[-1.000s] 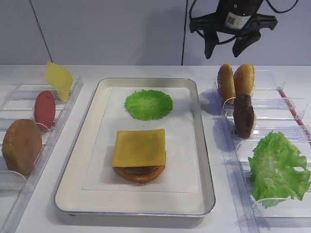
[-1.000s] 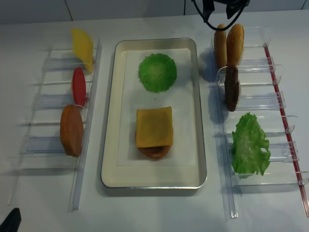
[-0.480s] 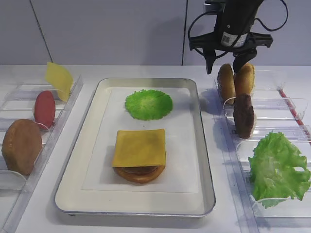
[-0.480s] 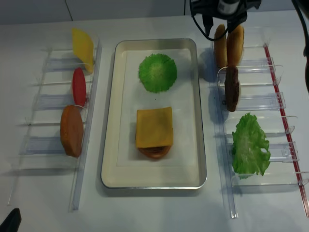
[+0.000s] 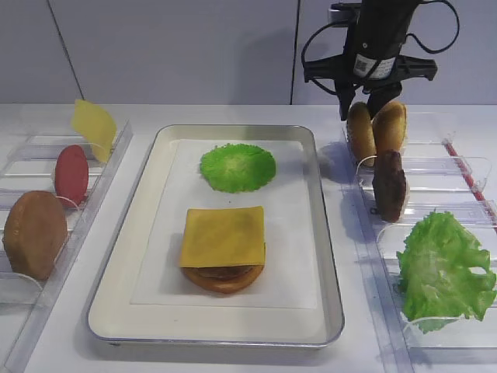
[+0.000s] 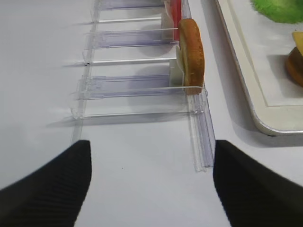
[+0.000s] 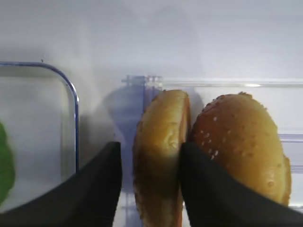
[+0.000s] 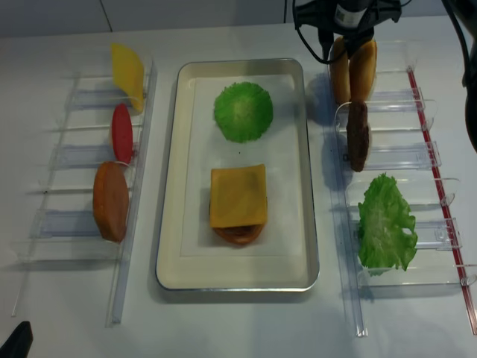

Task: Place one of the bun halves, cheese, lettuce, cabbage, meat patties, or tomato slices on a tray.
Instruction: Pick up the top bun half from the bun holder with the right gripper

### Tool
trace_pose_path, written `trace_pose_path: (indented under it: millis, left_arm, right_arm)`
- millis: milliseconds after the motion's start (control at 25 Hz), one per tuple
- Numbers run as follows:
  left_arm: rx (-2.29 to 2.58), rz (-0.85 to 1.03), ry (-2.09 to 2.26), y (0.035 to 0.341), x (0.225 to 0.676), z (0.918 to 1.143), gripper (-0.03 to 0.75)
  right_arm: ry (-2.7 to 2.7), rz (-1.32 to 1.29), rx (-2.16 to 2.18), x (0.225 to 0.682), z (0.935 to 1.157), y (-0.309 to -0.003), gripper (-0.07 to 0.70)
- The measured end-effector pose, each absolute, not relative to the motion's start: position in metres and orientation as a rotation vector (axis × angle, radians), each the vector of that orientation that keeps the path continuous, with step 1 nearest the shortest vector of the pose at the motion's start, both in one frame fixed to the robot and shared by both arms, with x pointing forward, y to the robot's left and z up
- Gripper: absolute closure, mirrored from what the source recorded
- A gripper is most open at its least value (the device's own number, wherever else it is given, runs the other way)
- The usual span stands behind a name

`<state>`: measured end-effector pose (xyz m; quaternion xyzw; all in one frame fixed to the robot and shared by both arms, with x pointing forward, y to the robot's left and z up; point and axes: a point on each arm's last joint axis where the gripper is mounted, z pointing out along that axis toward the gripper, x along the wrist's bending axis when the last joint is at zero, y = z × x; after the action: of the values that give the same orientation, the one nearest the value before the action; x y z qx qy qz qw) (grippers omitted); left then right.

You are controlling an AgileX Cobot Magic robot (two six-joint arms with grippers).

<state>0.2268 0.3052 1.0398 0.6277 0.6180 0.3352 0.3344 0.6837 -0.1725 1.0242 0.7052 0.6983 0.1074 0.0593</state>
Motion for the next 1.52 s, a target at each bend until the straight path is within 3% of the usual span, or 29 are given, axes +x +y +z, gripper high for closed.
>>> trace_pose_path:
  millis: [440, 600, 1160, 1320, 1520]
  left_arm:
    - [1.638, 0.875, 1.613, 0.305, 0.227, 1.04, 0.223]
    - [1.638, 0.875, 1.613, 0.305, 0.227, 1.04, 0.223]
    - [1.638, 0.875, 1.613, 0.305, 0.227, 1.04, 0.223]
    - [1.638, 0.875, 1.613, 0.305, 0.227, 1.04, 0.223]
    - [1.638, 0.875, 1.613, 0.305, 0.227, 1.04, 0.223]
  right_arm:
    - [2.102, 0.305, 2.119, 0.684, 1.024, -0.175, 0.342]
    - [2.101, 0.302, 2.116, 0.684, 1.024, -0.175, 0.412]
    - [2.109, 0.333, 2.136, 0.684, 1.026, -0.172, 0.419]
    - [2.104, 0.387, 2.139, 0.685, 1.037, -0.17, 0.429]
    - [2.072, 0.526, 2.113, 0.678, 1.073, -0.169, 0.429]
